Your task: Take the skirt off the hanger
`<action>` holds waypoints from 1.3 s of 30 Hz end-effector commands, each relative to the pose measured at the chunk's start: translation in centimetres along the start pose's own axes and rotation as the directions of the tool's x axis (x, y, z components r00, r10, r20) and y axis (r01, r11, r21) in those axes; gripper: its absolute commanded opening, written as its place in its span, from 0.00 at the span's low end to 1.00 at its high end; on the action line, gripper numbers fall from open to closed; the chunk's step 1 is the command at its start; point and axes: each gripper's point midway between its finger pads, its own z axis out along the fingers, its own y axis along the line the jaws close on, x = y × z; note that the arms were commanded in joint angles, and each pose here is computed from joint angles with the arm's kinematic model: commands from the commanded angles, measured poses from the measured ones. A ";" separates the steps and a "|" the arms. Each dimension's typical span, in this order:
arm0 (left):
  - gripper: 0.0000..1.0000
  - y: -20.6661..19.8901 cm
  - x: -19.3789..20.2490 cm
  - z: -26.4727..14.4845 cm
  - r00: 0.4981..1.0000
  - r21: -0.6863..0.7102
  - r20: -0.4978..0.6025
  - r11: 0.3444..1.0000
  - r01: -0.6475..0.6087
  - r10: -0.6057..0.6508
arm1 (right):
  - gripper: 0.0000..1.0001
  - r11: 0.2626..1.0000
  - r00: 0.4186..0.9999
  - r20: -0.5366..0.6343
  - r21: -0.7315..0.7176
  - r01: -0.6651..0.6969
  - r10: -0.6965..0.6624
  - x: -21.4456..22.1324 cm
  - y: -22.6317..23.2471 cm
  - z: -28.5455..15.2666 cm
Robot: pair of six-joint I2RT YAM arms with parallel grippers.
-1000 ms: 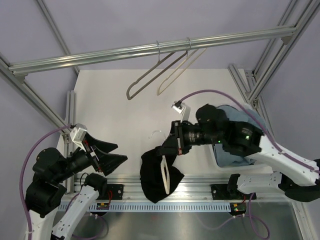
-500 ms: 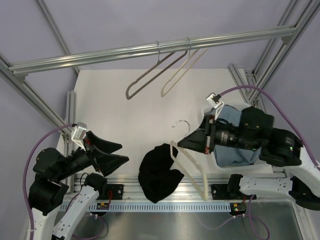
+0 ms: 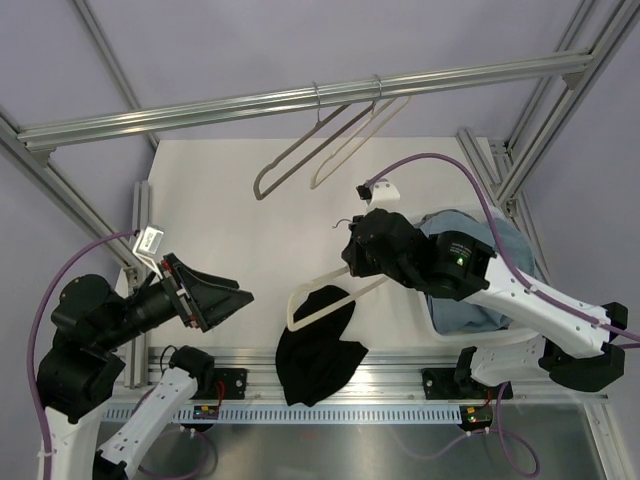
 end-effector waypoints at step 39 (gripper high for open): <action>0.55 4.5 1.2 3.2 0.987 -0.093 -0.156 0.995 -0.035 0.021 | 0.00 0.999 1.000 0.016 0.028 0.026 -0.027 -4.2 6.4 3.3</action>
